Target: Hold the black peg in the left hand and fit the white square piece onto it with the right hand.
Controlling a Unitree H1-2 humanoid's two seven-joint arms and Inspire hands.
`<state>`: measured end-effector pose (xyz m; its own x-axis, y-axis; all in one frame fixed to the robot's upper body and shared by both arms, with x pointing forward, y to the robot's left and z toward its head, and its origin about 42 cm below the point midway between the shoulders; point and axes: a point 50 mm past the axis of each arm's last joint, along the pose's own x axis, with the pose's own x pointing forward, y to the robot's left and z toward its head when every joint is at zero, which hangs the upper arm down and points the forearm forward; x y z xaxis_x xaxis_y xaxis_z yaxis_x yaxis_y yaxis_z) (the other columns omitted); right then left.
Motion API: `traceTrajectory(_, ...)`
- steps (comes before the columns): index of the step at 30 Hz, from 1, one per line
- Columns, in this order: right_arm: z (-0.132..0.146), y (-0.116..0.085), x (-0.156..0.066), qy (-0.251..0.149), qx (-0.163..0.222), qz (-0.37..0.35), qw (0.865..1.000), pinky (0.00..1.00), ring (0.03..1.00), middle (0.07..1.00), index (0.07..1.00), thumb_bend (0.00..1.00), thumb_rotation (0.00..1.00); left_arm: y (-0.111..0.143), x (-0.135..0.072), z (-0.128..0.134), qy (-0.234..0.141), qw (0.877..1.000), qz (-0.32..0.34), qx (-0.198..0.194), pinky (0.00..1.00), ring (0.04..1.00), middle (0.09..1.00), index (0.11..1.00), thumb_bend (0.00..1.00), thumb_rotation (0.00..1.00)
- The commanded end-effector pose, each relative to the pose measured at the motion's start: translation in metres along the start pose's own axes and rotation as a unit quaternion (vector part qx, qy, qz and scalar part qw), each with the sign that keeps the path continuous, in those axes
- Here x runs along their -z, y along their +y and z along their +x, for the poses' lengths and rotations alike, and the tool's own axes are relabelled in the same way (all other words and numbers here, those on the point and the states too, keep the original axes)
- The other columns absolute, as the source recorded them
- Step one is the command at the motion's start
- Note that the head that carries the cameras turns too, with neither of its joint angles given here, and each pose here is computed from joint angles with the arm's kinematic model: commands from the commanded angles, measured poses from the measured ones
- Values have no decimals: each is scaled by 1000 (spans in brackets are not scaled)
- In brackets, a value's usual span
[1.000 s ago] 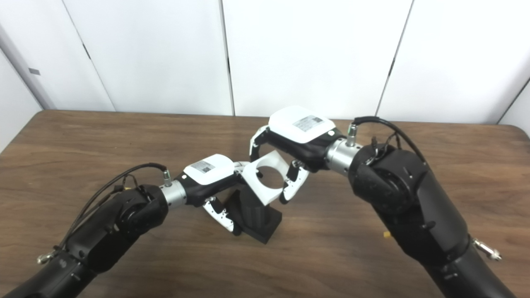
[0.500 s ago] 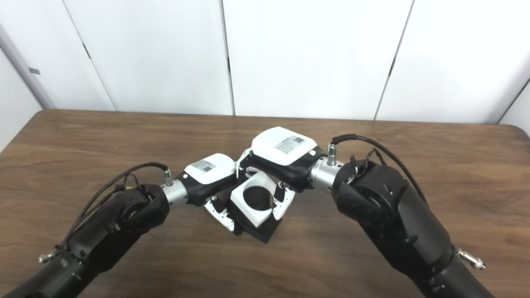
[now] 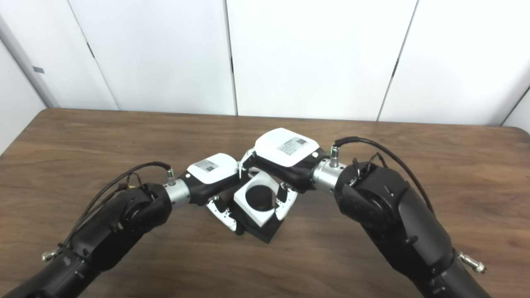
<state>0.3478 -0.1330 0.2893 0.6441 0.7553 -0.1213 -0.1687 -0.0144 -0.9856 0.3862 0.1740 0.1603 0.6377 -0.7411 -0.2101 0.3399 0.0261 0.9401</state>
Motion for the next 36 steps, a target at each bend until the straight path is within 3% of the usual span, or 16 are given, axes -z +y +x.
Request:
traceTrajectory(1, 4, -5, 6, 7, 0, -13, 1000, 769, 800, 757, 479, 524, 132, -20, -4, 2, 9, 998, 17, 52, 804, 936, 895, 489, 523, 75)
traceTrajectory(20, 31, 6, -10, -1, 6, 1, 1000, 775, 800, 749, 478, 524, 134, -21, -7, 5, 7, 998, 25, 56, 782, 929, 891, 489, 523, 78)
traceTrajectory(25, 34, 17, -12, 2, -14, -3, 1000, 763, 789, 745, 479, 521, 136, -21, -9, 6, 6, 998, 28, 57, 777, 922, 886, 490, 522, 79)
traceTrajectory(29, 31, 20, -10, 11, -64, -6, 998, 810, 821, 780, 490, 521, 157, -19, -8, 6, 8, 998, 29, 57, 780, 930, 881, 490, 522, 79)
traceTrajectory(30, 29, 20, -9, 17, -79, -9, 997, 818, 834, 799, 590, 765, 301, -19, -7, 5, 7, 998, 30, 55, 772, 927, 890, 490, 522, 79)
traceTrajectory(31, 27, 19, -9, 20, -87, -11, 996, 826, 847, 817, 659, 861, 370, -19, -7, 5, 7, 998, 32, 53, 765, 919, 898, 490, 522, 79)
traceTrajectory(33, 23, 20, -6, 24, -93, -12, 995, 820, 851, 834, 730, 944, 422, -19, -6, 4, 8, 998, 31, 52, 759, 914, 910, 490, 522, 78)
traceTrajectory(36, 18, 20, -2, 28, -88, -11, 996, 800, 848, 839, 742, 961, 429, -20, -4, 3, 10, 998, 25, 53, 779, 917, 907, 489, 523, 76)
